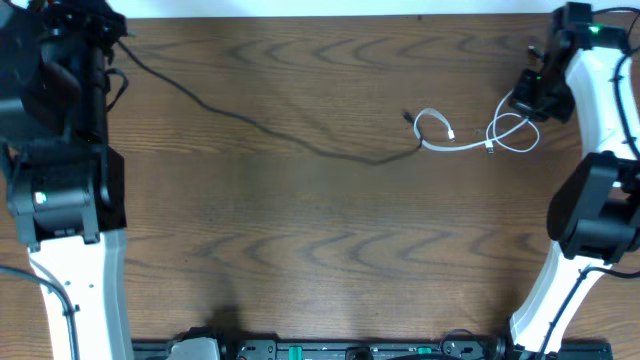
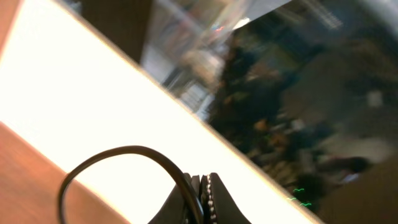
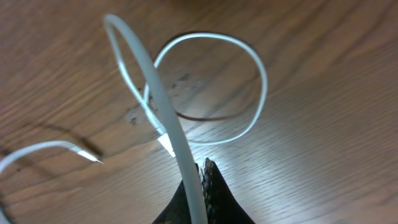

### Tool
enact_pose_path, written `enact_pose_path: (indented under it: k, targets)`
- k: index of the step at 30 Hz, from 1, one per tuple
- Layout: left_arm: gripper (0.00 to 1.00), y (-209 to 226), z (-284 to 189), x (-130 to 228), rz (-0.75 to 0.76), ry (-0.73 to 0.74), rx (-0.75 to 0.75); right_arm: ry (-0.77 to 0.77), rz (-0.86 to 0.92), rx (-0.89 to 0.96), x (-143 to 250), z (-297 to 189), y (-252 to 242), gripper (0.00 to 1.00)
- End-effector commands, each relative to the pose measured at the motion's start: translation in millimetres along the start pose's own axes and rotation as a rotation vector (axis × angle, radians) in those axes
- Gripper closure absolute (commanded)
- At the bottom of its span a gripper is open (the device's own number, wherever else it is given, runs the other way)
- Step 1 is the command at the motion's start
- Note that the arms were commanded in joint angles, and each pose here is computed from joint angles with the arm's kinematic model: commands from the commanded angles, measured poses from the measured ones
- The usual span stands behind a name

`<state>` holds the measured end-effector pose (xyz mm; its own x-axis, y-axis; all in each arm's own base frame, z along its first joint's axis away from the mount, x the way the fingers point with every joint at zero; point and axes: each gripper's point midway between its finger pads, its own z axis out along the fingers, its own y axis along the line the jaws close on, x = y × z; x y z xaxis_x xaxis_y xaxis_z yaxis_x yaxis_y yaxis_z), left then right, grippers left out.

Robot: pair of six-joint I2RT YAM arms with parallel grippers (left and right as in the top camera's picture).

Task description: Untangle cables

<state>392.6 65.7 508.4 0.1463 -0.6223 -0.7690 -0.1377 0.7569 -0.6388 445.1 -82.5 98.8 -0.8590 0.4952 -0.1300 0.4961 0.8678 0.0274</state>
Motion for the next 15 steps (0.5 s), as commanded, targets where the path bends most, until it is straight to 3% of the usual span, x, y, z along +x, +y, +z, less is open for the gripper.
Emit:
enact_pose_path:
  k: [1,5,12,15]
  targets:
    - [0.93,25,8,1,0.107,0.018,-0.081,-0.002,-0.01,-0.044,-6,-6,-12,0.99]
    - [0.93,39,13,11,0.194,0.062,-0.123,0.012,-0.086,-0.137,-7,-8,-10,0.99]
    - [0.93,67,18,16,0.258,0.066,-0.252,0.014,-0.115,-0.14,-7,-8,-12,0.99]
    - [0.92,60,20,30,0.251,0.133,-0.192,0.038,-0.233,-0.345,5,-17,28,0.99]
